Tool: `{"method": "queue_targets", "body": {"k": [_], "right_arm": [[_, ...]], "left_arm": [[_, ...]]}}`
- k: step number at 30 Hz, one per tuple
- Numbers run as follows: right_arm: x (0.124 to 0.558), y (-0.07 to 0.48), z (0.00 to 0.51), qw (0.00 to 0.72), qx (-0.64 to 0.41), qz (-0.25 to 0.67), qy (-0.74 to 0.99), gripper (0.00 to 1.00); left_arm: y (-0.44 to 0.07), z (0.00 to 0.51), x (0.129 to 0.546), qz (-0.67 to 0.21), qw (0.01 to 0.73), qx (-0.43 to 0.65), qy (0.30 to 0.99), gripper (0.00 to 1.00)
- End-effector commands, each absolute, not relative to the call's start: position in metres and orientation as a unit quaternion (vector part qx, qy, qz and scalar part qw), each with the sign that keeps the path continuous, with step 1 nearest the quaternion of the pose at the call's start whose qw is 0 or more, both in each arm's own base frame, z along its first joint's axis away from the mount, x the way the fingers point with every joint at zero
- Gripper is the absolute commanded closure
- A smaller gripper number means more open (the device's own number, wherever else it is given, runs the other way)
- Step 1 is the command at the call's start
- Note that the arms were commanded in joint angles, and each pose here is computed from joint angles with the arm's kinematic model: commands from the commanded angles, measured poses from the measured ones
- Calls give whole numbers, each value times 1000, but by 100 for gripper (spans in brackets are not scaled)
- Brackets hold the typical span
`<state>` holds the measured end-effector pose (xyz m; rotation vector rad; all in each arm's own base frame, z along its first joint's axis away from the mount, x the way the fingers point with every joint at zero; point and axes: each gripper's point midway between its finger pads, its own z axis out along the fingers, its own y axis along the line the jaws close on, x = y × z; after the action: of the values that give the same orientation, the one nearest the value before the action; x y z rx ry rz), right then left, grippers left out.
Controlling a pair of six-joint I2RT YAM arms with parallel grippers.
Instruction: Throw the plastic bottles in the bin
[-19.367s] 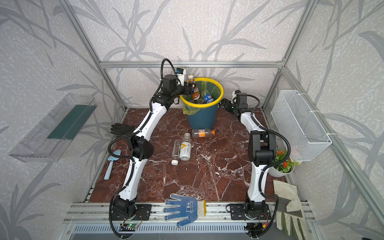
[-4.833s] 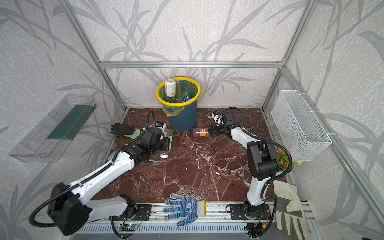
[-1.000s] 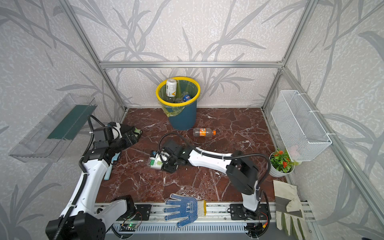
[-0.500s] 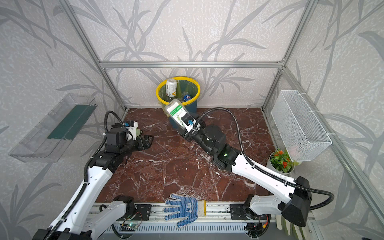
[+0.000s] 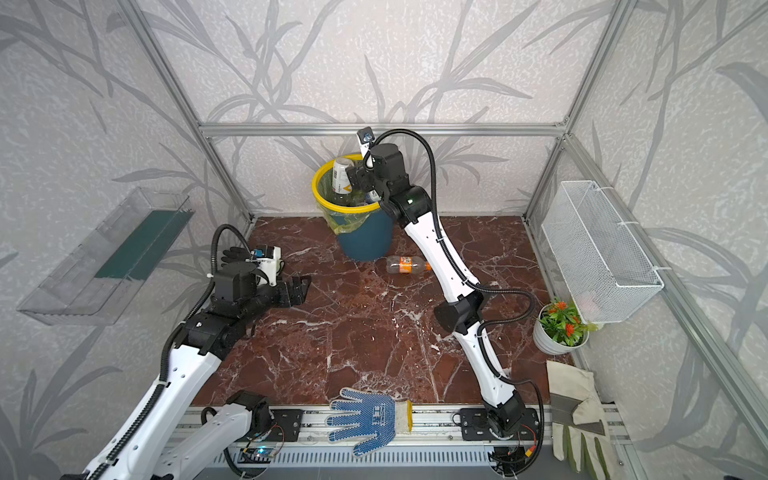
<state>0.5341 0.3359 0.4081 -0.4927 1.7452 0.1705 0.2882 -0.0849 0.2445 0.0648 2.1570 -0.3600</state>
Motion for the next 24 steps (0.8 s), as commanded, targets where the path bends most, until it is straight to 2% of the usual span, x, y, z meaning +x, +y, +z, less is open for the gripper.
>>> {"method": "queue_targets", "body": {"k": [1, 6, 8, 11, 16, 20, 24], "right_arm": [[490, 306, 456, 625, -210, 77, 748, 1], [471, 266, 427, 618, -211, 57, 755, 1], [464, 253, 399, 589, -241, 60, 769, 1], [459, 238, 333, 509, -300, 58, 805, 1], [442, 220, 237, 406, -403, 42, 819, 1], [442, 214, 194, 369, -426, 87, 821, 1], [453, 215, 159, 341, -455, 95, 817, 1]], "left_arm": [[-89, 243, 291, -129, 449, 48, 883, 10], [-101, 256, 304, -124, 452, 82, 879, 10], [-105, 261, 310, -116, 452, 99, 879, 10], [-109, 269, 321, -109, 457, 119, 875, 10], [-125, 265, 332, -132, 450, 143, 871, 10], [-130, 247, 331, -143, 430, 149, 879, 10], [-128, 239, 327, -134, 426, 154, 881, 10]]}}
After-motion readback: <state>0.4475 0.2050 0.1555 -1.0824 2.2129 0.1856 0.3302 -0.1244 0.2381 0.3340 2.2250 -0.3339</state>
